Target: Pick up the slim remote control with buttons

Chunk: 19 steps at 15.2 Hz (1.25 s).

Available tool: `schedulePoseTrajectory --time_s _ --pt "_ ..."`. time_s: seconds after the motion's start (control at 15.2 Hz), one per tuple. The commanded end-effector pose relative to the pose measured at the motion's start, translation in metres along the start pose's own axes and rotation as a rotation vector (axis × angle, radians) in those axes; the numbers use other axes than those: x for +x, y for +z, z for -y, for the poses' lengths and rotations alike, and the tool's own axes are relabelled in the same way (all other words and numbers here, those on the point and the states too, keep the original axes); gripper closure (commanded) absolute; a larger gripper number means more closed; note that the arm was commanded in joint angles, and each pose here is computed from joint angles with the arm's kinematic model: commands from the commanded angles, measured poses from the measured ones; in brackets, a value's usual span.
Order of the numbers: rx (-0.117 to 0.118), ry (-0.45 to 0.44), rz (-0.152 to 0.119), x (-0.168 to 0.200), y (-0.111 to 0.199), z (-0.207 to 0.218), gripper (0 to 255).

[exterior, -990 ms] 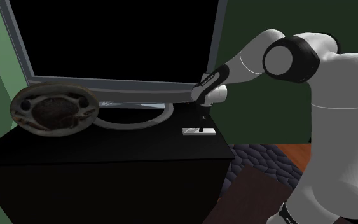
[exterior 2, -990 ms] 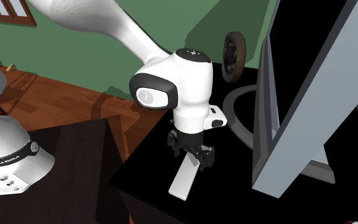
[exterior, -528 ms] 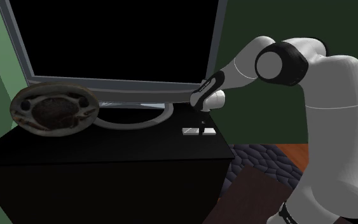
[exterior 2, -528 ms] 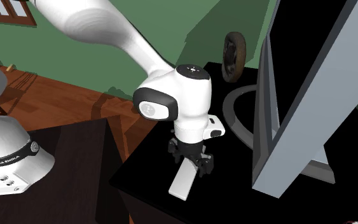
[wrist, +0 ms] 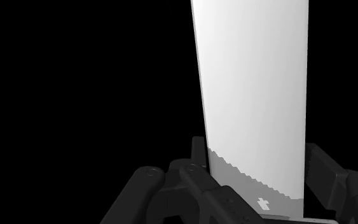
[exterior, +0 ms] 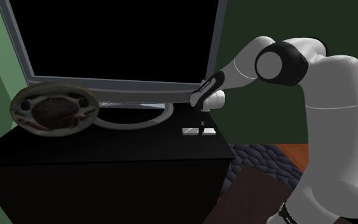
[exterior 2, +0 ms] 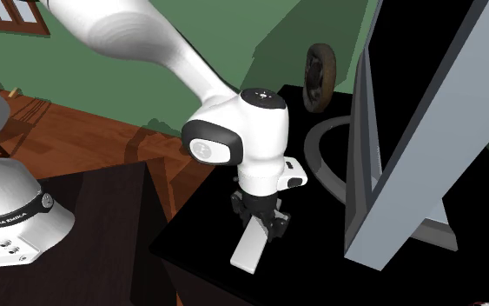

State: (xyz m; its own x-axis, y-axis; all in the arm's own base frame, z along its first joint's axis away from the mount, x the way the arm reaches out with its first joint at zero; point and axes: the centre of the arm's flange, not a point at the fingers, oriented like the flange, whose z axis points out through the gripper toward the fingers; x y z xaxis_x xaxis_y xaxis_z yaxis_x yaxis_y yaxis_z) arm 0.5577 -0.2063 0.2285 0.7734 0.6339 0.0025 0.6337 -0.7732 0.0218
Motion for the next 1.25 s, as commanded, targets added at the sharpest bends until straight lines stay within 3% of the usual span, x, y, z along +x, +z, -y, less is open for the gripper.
schedulePoseTrajectory --time_s 0.0,1.19 --pt "0.002 0.001 0.001 0.0 0.001 0.0 255" --pt "0.002 0.001 0.001 0.0 -0.078 -0.001 255"
